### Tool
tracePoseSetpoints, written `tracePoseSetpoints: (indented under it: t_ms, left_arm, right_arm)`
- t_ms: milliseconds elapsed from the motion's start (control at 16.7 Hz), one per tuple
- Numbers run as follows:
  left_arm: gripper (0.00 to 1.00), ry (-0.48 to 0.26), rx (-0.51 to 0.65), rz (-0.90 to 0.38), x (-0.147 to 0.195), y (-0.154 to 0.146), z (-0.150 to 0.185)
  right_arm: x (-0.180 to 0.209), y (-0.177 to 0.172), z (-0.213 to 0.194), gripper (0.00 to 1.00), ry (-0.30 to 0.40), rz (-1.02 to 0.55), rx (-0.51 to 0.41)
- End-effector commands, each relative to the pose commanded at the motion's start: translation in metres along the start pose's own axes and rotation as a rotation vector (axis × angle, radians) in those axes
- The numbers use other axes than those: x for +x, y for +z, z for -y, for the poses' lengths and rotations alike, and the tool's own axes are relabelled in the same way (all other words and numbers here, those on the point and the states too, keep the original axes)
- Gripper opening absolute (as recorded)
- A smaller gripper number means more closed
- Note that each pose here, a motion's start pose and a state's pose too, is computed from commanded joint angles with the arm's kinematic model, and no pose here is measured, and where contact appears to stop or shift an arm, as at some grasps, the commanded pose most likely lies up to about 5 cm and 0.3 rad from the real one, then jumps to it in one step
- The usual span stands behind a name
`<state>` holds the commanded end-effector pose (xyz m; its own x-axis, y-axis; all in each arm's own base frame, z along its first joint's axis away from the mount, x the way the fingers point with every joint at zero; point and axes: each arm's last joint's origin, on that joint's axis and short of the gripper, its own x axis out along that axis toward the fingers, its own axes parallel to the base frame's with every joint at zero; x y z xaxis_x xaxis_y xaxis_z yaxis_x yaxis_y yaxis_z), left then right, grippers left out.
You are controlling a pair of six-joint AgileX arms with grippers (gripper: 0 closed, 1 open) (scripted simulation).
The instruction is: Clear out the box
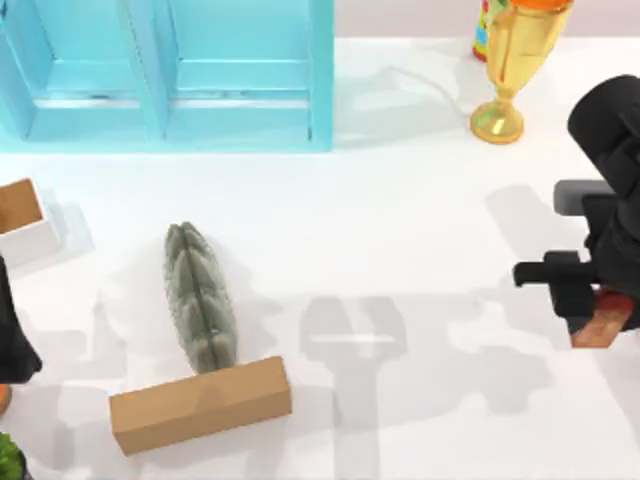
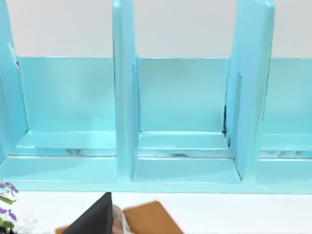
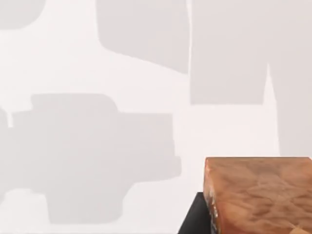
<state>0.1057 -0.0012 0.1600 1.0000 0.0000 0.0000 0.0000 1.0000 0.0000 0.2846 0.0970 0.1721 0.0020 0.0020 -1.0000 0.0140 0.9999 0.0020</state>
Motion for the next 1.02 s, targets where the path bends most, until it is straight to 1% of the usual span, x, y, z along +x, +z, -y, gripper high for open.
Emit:
tracePoseSetpoints:
  t_ms: [480, 720, 1020]
  left_arm:
    - [1.00, 0.000, 0.000, 0.000, 0.000, 0.000, 0.000]
    - [1.00, 0.000, 0.000, 0.000, 0.000, 0.000, 0.000]
    - [1.00, 0.000, 0.000, 0.000, 0.000, 0.000, 0.000]
  right_arm:
    - [0.043, -0.001, -0.001, 0.00, -0.002, 0.000, -0.004]
    - [0.044, -0.001, -0.001, 0.00, -0.002, 0.000, -0.005]
    - [0.044, -0.001, -0.001, 0.38, -0.002, 0.000, -0.005]
